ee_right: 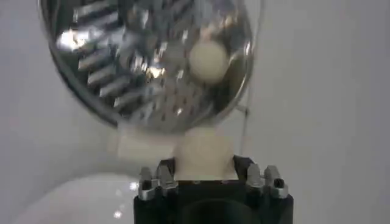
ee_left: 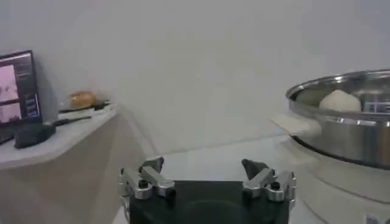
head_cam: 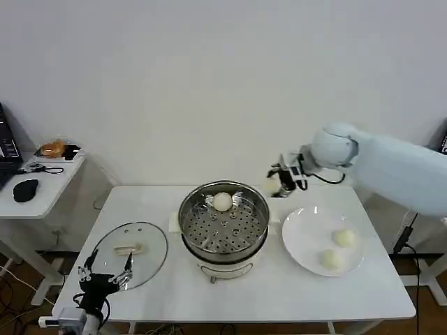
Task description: Take steamed baozi put them in steamer then cover it.
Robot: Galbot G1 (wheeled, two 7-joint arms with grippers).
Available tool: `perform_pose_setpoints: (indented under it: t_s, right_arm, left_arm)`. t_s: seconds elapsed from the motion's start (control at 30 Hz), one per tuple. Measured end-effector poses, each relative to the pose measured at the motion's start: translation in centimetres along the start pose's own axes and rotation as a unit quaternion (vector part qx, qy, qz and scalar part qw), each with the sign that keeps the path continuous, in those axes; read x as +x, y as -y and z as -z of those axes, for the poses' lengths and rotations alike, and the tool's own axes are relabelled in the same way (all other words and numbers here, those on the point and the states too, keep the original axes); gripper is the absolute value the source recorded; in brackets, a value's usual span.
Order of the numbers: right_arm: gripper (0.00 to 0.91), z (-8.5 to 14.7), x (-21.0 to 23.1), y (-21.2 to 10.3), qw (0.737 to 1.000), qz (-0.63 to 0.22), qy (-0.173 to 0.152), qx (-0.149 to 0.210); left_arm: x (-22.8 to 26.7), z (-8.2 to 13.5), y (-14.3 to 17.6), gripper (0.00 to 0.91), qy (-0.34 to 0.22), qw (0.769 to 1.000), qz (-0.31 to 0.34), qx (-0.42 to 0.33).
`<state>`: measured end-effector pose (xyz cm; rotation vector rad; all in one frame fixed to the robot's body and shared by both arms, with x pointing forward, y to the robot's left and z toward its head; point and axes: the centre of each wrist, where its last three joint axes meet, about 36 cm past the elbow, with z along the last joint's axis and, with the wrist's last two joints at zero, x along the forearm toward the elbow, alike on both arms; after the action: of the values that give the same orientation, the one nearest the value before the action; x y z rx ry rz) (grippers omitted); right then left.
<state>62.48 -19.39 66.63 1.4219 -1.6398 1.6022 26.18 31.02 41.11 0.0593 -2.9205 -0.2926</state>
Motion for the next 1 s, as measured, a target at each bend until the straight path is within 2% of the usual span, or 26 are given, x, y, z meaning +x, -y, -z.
perform_pose_setpoints:
  t_s: [0.23, 0.43, 0.67, 1.0]
  right_arm:
    - [0.655, 6.7, -3.0, 0.7, 0.999, 0.023, 0.025, -0.011]
    - [0.655, 10.7, -6.1, 0.3, 0.998, 0.046, 0.024, -0.035]
    - [0.655, 13.2, -9.4, -0.5, 0.996, 0.066, 0.015, -0.063]
    - [0.655, 14.4, -12.5, -1.2, 0.993, 0.077, 0.002, -0.092]
  left_arm:
    - [-0.3, -0.2, -0.4, 0.907, 0.000, 1.000, 0.005, 0.002]
    - [-0.4, 0.1, -0.5, 0.907, 0.006, 1.000, 0.010, 0.005]
    - [-0.5, 0.2, -0.3, 0.907, 0.008, 1.000, 0.009, 0.007]
    - [-0.3, 0.2, -0.1, 0.907, 0.008, 1.000, 0.006, 0.009]
